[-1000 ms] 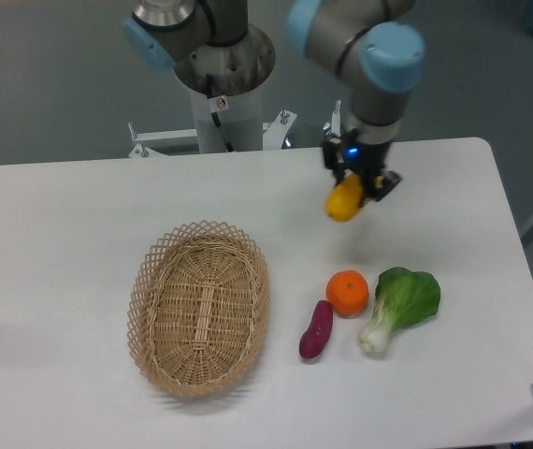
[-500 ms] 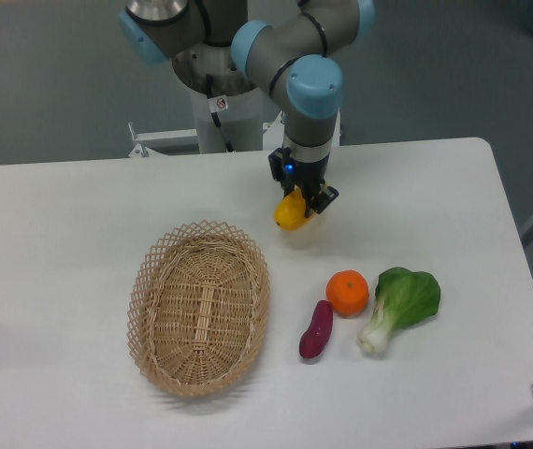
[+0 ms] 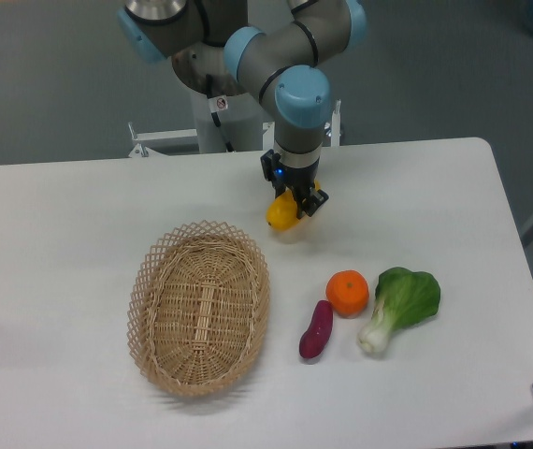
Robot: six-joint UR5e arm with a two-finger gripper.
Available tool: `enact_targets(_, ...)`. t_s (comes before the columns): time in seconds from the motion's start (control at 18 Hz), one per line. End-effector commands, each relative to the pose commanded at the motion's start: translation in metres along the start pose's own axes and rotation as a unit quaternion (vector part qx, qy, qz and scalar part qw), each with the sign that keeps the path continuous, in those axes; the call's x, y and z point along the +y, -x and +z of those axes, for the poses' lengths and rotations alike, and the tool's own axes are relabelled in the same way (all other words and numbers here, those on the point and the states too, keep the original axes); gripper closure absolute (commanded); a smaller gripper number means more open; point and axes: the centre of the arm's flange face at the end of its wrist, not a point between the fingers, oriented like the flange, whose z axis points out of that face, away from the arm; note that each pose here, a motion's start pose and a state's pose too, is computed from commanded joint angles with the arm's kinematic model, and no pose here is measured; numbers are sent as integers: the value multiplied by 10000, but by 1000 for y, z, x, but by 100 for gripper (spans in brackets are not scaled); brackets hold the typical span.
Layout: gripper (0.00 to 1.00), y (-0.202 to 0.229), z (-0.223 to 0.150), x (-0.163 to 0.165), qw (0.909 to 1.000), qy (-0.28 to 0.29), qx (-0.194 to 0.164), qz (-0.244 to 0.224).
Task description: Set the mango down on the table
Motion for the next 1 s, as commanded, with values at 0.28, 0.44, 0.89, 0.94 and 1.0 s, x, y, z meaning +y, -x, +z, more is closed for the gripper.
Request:
enact_targets(0.28,0,34,-40,-5,9992,-38,-389,-49)
enact_targets(0.44,0,70,-66,-3,9985,-55,-535,-138)
enact_targets(0.89,0,169,-139,78,9954,100,-566,-762)
enact_targets(0.94,0,179,-151,88,9961,116,-564,-671)
enact_targets(1.0,0,187,-161,98,9969,132,-547,-549)
